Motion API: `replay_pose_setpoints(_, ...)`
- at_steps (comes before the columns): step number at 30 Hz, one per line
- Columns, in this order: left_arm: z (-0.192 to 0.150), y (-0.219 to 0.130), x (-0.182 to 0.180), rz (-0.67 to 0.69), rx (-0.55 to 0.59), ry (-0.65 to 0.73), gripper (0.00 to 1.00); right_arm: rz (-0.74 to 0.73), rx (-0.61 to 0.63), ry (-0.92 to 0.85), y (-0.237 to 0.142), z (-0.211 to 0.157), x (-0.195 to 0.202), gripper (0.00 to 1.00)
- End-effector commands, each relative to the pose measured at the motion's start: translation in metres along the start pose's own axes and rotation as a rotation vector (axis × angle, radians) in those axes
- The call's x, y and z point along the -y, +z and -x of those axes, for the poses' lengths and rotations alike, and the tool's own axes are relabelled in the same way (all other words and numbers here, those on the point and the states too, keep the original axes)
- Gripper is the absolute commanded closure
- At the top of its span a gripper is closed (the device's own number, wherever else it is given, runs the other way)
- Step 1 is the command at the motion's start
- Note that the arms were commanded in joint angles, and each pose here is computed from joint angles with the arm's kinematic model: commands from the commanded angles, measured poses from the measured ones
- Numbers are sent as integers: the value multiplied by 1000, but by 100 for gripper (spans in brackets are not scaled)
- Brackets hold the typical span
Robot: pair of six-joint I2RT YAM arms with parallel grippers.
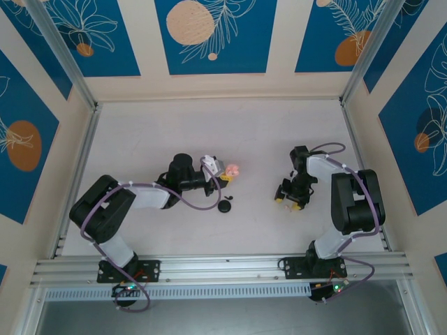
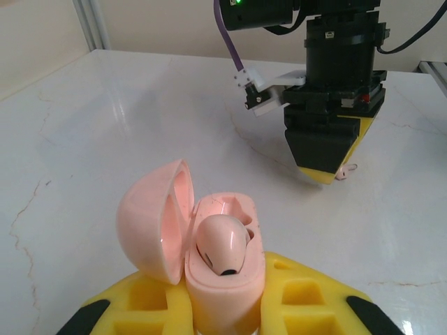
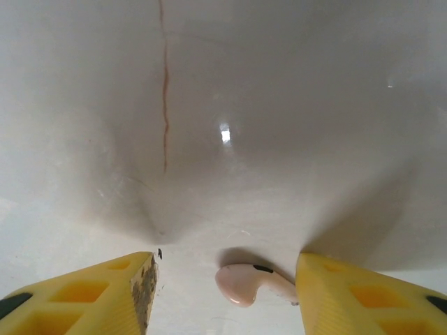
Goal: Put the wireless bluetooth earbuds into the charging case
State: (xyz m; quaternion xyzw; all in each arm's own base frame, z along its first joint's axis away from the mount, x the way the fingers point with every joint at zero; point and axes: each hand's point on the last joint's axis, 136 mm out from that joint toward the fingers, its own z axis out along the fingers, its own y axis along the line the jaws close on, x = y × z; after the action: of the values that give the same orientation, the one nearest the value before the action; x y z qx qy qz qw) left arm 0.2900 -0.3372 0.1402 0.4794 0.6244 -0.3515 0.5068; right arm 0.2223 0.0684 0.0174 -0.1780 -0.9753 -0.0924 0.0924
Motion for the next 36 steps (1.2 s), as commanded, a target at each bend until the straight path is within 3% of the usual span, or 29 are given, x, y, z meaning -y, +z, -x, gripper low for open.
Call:
replay_pose_setpoints(1, 10, -2, 6, -11, 21, 39, 87, -5, -89, 21, 4, -25, -1, 47)
replay_pose_setpoints(8, 10, -4, 7, -9, 17, 41, 87, 91, -94, 15, -10, -30, -24, 51)
replay_pose_setpoints(15, 9, -4, 6, -5, 10, 41, 87, -31, -47, 18, -32, -23, -5, 54)
replay_pose_setpoints(36, 5, -4, 5, 0, -13, 36, 87, -6, -124, 42, 6, -13, -3, 67)
